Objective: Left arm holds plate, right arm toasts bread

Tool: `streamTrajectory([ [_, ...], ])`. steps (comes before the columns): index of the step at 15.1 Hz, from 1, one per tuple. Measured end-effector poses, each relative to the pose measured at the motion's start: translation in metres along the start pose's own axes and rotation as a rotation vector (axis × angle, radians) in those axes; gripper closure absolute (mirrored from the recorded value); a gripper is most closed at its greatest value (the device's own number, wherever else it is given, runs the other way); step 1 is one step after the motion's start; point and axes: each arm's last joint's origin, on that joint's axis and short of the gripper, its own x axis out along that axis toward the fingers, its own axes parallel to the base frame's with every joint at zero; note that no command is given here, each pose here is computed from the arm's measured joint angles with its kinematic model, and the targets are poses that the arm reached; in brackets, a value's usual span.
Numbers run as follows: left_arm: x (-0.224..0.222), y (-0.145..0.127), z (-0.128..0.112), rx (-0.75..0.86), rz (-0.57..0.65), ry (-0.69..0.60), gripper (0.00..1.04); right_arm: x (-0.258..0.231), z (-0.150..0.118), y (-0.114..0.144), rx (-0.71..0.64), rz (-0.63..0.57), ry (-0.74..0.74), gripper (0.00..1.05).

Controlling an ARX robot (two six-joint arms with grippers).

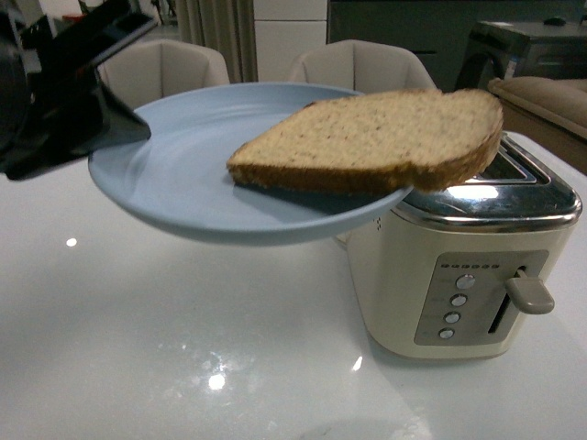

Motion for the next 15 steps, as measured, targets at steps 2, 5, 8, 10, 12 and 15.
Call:
streamTrajectory([
  [2, -0.001, -0.018, 0.011, 0.000, -0.018, -0.022, 1.02, 0.000, 0.000, 0.000, 0.000, 0.000, 0.000, 0.06],
  [5, 0.005, -0.029, 0.011, 0.004, 0.002, 0.002, 1.02, 0.000, 0.000, 0.000, 0.000, 0.000, 0.000, 0.06],
  [8, 0.017, -0.027, 0.009, -0.014, 0.062, 0.030, 1.02, 0.000, 0.000, 0.000, 0.000, 0.000, 0.000, 0.06],
  [10, 0.025, -0.019, 0.011, -0.059, 0.093, 0.038, 1.02, 0.000, 0.000, 0.000, 0.000, 0.000, 0.000, 0.06],
  [12, 0.029, -0.012, 0.013, -0.099, 0.109, 0.040, 1.02, 0.000, 0.000, 0.000, 0.000, 0.000, 0.000, 0.06],
  [15, 0.028, -0.012, 0.017, -0.133, 0.080, 0.008, 1.02, 0.000, 0.000, 0.000, 0.000, 0.000, 0.000, 0.06],
])
